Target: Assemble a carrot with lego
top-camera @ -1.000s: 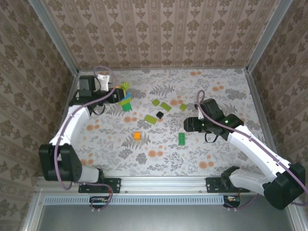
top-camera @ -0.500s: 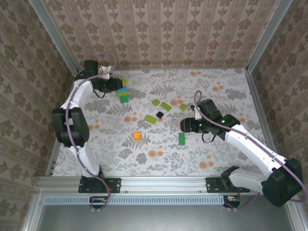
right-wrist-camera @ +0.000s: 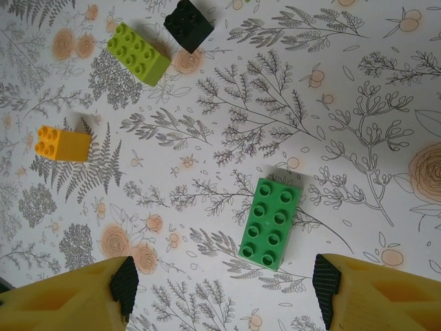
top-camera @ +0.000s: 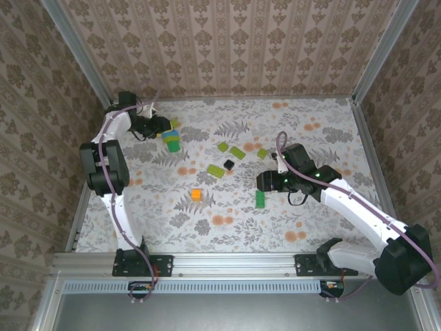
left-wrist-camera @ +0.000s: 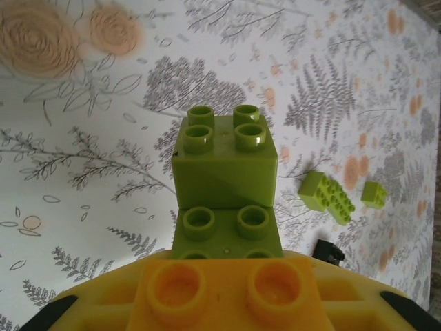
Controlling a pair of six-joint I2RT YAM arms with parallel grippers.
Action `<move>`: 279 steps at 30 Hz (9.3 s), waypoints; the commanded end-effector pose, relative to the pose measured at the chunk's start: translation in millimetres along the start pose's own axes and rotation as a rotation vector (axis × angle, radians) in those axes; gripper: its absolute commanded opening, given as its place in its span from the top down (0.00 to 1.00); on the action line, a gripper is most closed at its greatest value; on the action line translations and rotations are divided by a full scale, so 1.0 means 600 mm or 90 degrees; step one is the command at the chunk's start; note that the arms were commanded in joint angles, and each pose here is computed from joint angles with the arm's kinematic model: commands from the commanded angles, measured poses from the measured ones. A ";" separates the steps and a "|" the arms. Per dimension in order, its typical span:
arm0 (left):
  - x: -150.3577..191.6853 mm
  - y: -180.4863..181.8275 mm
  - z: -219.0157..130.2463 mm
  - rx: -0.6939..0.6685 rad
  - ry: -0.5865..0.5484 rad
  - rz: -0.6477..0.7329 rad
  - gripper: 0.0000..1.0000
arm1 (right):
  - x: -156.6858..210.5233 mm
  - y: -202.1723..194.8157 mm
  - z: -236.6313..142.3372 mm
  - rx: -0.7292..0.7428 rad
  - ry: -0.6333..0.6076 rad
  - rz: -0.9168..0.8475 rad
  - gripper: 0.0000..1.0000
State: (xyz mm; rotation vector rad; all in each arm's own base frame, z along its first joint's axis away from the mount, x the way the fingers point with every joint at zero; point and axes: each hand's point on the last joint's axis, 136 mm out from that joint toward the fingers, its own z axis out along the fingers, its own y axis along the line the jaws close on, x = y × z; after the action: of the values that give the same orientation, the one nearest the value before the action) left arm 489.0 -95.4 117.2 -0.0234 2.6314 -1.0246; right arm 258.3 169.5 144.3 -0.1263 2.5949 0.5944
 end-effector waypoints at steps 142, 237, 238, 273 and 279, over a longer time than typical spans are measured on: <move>0.203 0.013 -0.225 -0.268 -0.345 -0.068 0.00 | -0.114 0.159 0.343 0.094 0.307 -0.496 0.35; 0.227 0.095 -0.277 -0.256 -0.387 -0.211 0.00 | 0.036 0.320 0.301 -0.071 0.401 -0.840 0.70; 0.226 0.095 -0.278 -0.256 -0.388 -0.212 0.00 | 0.039 0.318 0.301 -0.072 0.406 -0.840 0.70; 0.225 0.091 -0.279 -0.251 -0.392 -0.207 0.00 | 0.050 0.312 0.334 -0.053 0.412 -0.858 0.71; 0.224 0.090 -0.279 -0.249 -0.392 -0.206 0.00 | 0.066 0.297 0.342 -0.039 0.445 -0.871 0.71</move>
State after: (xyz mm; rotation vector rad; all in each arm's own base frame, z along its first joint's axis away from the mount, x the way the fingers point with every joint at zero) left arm 315.9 37.9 157.3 -0.7412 2.2482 -0.4362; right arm 284.3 428.7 68.1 -2.0649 2.2298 0.1490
